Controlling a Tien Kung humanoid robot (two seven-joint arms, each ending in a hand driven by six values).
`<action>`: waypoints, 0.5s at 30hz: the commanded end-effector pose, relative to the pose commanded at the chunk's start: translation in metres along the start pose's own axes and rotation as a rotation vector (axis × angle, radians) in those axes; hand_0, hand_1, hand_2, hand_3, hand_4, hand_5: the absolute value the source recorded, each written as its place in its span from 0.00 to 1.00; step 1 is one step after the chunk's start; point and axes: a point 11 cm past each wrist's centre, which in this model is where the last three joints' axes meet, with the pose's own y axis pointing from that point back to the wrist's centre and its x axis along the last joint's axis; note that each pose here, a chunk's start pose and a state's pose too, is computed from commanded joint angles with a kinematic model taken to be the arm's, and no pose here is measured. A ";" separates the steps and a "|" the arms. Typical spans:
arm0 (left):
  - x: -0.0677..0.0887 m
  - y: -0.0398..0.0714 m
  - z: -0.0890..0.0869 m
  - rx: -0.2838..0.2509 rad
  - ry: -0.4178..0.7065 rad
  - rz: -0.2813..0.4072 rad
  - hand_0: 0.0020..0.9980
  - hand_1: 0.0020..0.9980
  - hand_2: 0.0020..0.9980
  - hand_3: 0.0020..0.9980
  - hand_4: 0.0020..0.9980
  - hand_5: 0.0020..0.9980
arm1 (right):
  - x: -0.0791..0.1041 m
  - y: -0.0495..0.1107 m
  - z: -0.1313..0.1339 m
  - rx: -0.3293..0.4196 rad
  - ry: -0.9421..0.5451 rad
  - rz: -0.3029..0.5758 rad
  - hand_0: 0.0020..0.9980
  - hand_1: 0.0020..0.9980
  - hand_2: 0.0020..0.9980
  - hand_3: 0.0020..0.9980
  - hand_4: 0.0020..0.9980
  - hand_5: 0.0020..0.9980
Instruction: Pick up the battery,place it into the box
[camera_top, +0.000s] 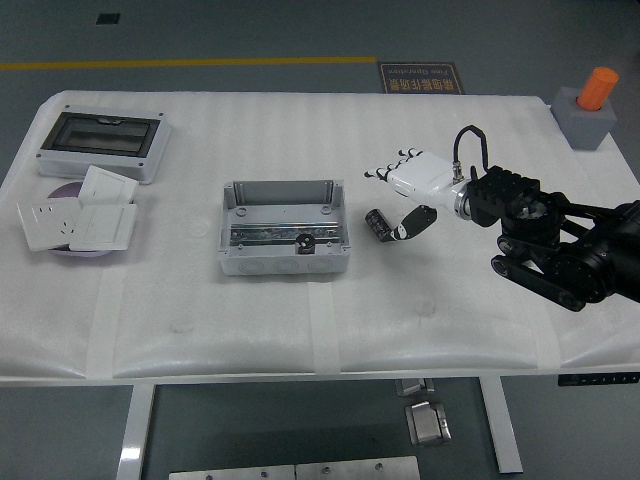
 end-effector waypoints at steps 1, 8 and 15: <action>0.000 0.000 0.001 -0.001 -0.001 0.001 0.61 0.65 0.44 0.50 0.43 0.48 | 0.000 -0.001 0.000 0.000 0.003 -0.005 0.94 0.75 0.83 0.89 0.81 0.36; 0.003 0.001 0.004 -0.011 -0.005 0.004 0.61 0.65 0.44 0.50 0.43 0.48 | -0.001 -0.005 0.000 0.007 0.020 -0.035 0.93 0.75 0.83 0.88 0.78 0.35; 0.005 0.002 0.006 -0.015 -0.008 0.007 0.61 0.65 0.44 0.50 0.44 0.48 | -0.003 -0.007 -0.005 0.020 0.021 -0.057 0.93 0.74 0.82 0.88 0.76 0.33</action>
